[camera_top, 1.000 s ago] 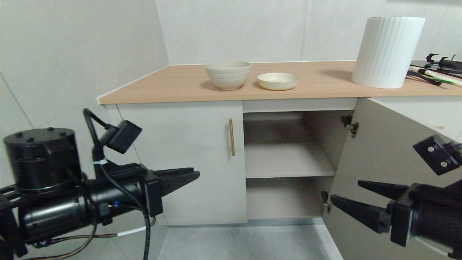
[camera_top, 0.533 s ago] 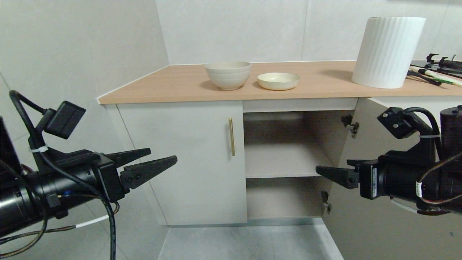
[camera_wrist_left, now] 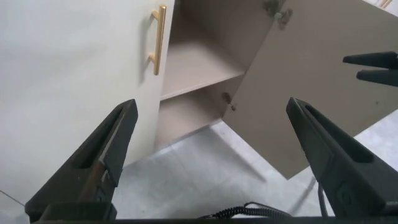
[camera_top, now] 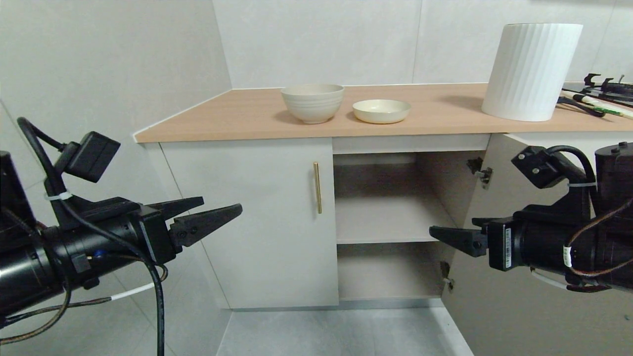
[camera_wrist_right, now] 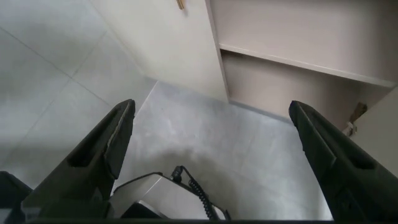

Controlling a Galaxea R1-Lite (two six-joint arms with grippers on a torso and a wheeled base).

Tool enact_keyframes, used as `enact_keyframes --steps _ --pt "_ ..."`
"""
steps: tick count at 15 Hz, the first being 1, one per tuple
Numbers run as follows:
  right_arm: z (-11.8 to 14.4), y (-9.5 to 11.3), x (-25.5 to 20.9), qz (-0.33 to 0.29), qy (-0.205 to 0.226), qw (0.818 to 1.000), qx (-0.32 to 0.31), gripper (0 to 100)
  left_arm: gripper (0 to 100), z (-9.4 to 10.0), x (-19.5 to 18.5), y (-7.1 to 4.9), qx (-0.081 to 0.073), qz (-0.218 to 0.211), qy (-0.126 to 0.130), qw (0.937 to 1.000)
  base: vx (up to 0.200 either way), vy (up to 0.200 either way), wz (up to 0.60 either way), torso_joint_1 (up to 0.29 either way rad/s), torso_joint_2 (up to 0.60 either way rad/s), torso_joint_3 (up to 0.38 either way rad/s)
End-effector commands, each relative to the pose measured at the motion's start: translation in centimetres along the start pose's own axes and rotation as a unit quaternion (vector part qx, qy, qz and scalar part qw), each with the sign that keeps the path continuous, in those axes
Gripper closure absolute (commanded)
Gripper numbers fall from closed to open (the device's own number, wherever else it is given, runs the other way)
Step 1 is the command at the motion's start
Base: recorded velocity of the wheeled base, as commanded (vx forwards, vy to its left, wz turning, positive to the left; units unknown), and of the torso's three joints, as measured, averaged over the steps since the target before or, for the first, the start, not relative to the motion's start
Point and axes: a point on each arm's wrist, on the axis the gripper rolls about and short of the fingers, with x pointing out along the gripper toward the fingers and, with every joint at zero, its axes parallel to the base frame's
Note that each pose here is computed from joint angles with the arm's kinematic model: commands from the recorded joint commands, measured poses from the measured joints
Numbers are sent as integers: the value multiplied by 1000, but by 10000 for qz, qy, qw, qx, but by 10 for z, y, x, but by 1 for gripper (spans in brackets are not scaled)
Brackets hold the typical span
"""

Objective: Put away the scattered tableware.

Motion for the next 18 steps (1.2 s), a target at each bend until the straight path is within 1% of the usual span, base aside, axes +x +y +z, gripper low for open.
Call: enact_keyframes --steps 1,4,9,12,18 --pt "0 0 0 7 -10 10000 -1 0 0 0 2 1 -13 1 30 10000 200 0 0 -7 2 2" --pt "-2 0 -2 -28 139 9999 -1 0 0 0 3 1 -10 0 23 10000 200 0 0 2 2 4" --pt "-6 -1 -3 -38 184 9998 -14 0 0 -1 4 2 -28 27 39 10000 200 0 0 2 1 0" --pt "-7 -2 -2 -23 203 9997 -167 0 0 -1 5 3 -37 38 58 10000 200 0 0 2 1 2" --pt "-11 -2 -2 -12 275 9992 -288 0 0 0 3 2 -33 30 17 10000 0 0 0 0 0 0"
